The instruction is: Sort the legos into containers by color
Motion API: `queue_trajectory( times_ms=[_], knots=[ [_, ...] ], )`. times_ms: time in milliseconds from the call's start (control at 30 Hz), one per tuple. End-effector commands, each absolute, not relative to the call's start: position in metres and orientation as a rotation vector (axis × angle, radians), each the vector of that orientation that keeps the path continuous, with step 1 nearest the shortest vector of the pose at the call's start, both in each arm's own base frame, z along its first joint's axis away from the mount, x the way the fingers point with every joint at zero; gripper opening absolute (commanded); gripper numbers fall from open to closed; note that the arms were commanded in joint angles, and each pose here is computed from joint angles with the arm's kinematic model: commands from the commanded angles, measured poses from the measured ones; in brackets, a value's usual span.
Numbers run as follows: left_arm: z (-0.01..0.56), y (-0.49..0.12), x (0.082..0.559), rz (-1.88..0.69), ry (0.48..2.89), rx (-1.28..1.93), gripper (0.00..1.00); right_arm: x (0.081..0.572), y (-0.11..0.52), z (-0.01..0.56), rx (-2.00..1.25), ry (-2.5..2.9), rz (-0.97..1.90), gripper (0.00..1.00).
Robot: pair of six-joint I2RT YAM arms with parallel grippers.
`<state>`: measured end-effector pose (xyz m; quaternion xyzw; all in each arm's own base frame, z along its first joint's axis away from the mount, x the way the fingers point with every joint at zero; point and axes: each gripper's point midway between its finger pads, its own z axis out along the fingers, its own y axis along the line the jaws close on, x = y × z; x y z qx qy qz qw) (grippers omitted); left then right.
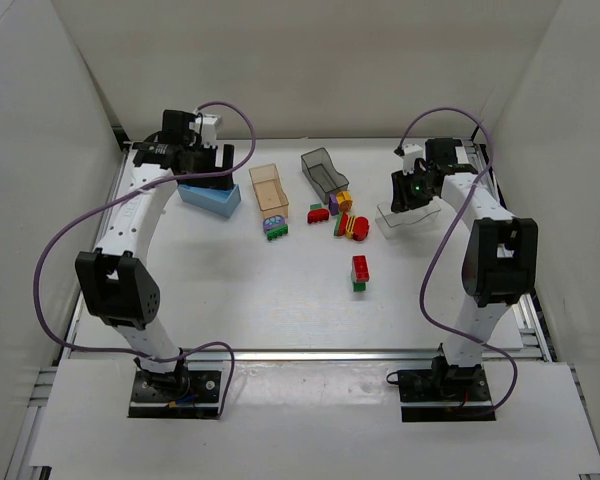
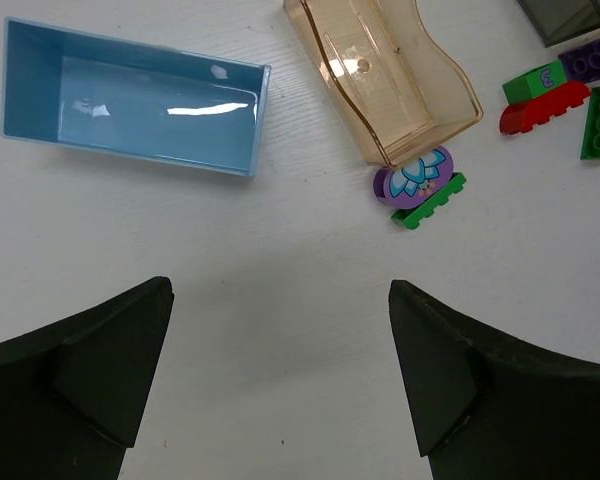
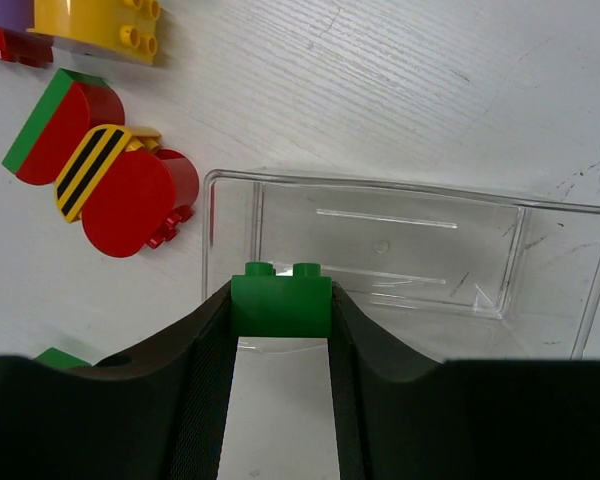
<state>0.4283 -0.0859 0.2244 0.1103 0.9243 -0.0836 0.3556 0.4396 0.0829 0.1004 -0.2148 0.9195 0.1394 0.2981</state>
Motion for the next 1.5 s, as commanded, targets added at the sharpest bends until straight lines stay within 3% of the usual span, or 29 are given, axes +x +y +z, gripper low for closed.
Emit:
queue_trajectory(
  times_ms=[0,67,400,567,800,1000,1267,1467],
  knots=[
    [0.238,-0.087,0.436,-0.205,2.348,0.289,0.99,0.449,0.078,0.101,-0.595,2.417,0.320,0.11],
    [0.238,-0.087,0.437,-0.206,2.345,0.287,0.99,0.451,0.077,0.099,-0.588,2.418,0.307,0.13],
    [0.235,-0.090,0.441,-0.222,2.352,0.294,0.99,0.447,0.073,0.099,-0.566,2.429,0.293,0.54],
    [0.236,-0.095,0.441,-0.240,2.348,0.312,1.00,0.443,0.075,0.104,-0.561,2.418,0.297,0.61],
    [0.250,-0.157,0.411,-0.287,2.233,0.682,1.00,0.440,0.071,0.164,-0.533,2.286,0.287,0.66],
    [0.238,-0.225,0.365,-0.384,2.126,1.069,0.99,0.397,0.088,0.224,-0.622,2.136,0.406,0.65],
    [0.208,-0.273,0.357,-0.493,2.203,1.110,0.93,0.340,0.092,0.224,-0.652,2.179,0.459,0.65],
    [0.204,-0.316,0.322,-0.587,2.112,1.301,0.91,0.303,0.090,0.220,-0.701,2.206,0.469,0.64]
  ],
)
